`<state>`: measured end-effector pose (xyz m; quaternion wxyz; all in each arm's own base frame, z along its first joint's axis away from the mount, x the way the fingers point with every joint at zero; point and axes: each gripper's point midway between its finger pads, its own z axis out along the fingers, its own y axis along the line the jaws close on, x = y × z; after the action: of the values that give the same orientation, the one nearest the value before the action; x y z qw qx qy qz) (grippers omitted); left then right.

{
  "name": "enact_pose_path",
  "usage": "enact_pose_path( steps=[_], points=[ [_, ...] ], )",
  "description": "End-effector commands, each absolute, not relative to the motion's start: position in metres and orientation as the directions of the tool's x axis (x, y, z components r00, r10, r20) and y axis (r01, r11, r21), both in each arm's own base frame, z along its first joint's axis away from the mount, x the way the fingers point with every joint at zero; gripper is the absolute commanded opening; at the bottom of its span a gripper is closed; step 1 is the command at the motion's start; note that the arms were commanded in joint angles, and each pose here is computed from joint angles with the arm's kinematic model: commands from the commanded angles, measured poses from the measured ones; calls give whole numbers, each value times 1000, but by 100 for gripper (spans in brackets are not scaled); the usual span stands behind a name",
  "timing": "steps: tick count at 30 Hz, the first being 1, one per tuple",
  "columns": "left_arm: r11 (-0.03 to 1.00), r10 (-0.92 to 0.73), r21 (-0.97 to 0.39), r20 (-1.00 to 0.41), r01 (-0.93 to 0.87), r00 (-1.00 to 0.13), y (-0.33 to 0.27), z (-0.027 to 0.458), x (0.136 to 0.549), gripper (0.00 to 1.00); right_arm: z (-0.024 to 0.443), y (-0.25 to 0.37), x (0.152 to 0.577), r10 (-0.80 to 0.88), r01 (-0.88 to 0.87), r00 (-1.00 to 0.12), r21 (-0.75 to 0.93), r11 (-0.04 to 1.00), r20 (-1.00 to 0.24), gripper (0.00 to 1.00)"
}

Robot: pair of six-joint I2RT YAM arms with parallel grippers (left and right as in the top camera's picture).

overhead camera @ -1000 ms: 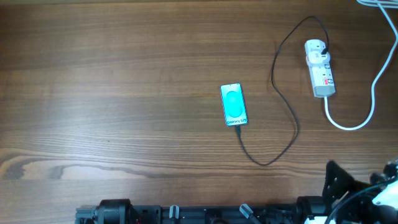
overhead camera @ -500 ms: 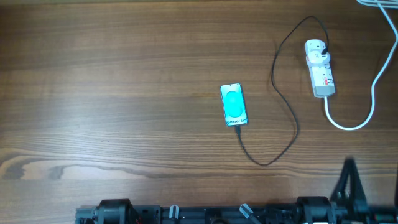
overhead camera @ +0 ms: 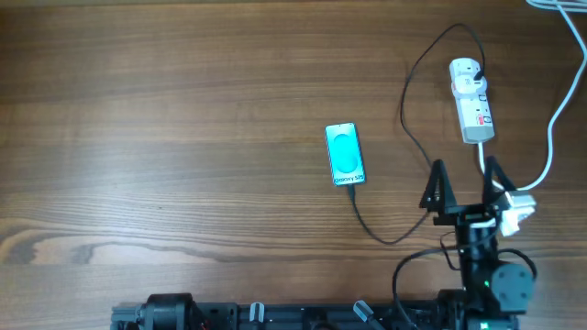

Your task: Plug charger to phone and switch on socket

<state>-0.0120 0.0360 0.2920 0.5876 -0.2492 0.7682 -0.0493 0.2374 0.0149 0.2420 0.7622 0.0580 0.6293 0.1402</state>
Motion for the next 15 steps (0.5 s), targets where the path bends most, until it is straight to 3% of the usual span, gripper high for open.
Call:
enact_pose_path(
  steps=[1, 8, 9, 12, 15],
  points=[
    [869, -447, -377, -875, -322, -183, 35, 293, -12, 100, 232, 9, 239, 330, -119, 166, 314, 942, -929, 100],
    [869, -447, -377, -875, -322, -183, 35, 293, -12, 100, 190, -7, 246, 328, -13, 62, 328, 944, -942, 100],
    [869, -447, -377, -875, -322, -183, 35, 293, -12, 100, 175, -12, 246, 311, 24, 8, 311, 950, -950, 100],
    [869, -447, -377, -876, -322, -182, 35, 293, -12, 100, 177, -2, 246, 165, -31, 3, 165, 986, -986, 100],
    [869, -447, -377, -875, -322, -183, 35, 293, -12, 100, 177, -3, 246, 147, -24, 5, 147, 989, -989, 100]
  ],
)
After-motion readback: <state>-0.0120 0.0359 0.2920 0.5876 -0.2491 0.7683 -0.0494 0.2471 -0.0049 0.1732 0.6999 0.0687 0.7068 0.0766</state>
